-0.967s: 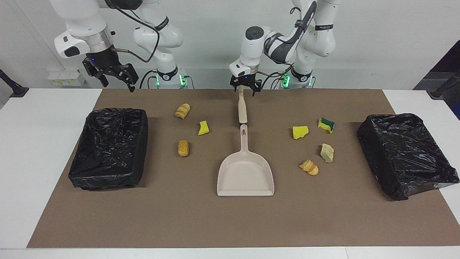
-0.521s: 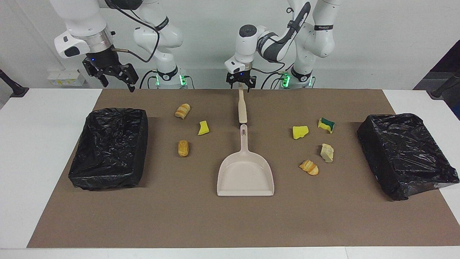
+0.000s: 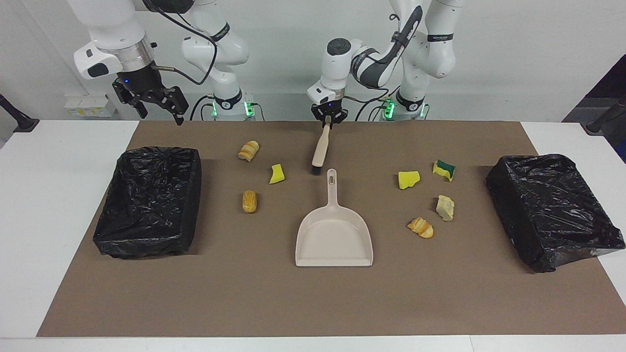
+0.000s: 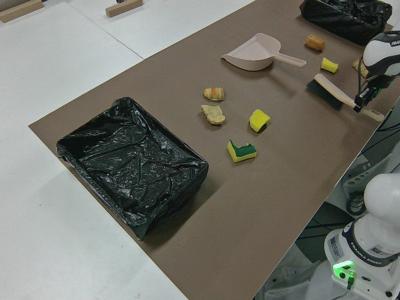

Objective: Sweep and dump trash in bin
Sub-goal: 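Grasp the beige brush handle with the left gripper, then carry the brush with the left gripper to the sponges and bread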

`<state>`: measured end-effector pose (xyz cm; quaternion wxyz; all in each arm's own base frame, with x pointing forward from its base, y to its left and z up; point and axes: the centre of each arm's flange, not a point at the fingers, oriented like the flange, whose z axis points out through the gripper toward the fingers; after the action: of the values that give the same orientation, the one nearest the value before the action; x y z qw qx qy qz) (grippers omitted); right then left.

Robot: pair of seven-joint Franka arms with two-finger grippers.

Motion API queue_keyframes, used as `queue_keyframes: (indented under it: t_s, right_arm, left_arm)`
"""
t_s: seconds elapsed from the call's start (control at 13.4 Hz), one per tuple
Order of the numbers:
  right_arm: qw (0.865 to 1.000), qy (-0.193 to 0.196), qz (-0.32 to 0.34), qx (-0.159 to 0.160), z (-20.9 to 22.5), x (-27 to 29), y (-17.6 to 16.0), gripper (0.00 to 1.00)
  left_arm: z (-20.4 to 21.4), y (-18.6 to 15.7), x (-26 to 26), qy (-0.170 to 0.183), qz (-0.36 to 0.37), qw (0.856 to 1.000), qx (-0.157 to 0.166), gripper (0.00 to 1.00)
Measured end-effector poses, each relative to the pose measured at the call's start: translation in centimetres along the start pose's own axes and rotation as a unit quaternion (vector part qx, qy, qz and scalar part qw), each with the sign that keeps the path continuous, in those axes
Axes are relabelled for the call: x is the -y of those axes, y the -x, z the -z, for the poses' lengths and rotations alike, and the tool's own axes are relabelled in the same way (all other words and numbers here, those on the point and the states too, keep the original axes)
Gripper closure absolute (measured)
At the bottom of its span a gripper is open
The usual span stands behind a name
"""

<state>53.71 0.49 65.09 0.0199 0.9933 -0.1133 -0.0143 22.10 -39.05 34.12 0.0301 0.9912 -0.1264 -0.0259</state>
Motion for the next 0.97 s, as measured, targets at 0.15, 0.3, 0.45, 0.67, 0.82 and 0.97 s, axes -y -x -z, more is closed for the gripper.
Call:
queue_keyframes:
  t_s: [0.15, 0.3, 0.45, 0.67, 0.82, 0.97]
  right_arm:
    - [1.000, 0.000, 0.000, 0.000, 0.0, 0.0, 0.0, 0.00]
    - [1.000, 0.000, 0.000, 0.000, 0.0, 0.0, 0.0, 0.00]
    - [1.000, 0.000, 0.000, 0.000, 0.0, 0.0, 0.0, 0.00]
    - [1.000, 0.000, 0.000, 0.000, 0.0, 0.0, 0.0, 0.00]
    - [1.000, 0.000, 0.000, 0.000, 0.0, 0.0, 0.0, 0.00]
    - [1.000, 0.000, 0.000, 0.000, 0.0, 0.0, 0.0, 0.00]
  left_arm:
    - [0.1, -0.8, 0.8, -0.002, 0.013, 1.000, 0.002, 0.73]
    - [1.0, -2.2, 2.2, -0.013, 0.034, 0.999, 0.019, 0.73]
    - [3.5, -3.8, 3.3, -0.026, 0.054, 0.997, 0.040, 0.73]
    - [8.3, -5.3, 5.4, -0.031, 0.079, 0.995, 0.055, 0.73]
    - [10.8, -6.9, 7.8, -0.027, 0.099, 0.994, 0.045, 0.73]
    - [12.3, -9.3, 11.4, -0.028, 0.118, 0.992, 0.031, 0.73]
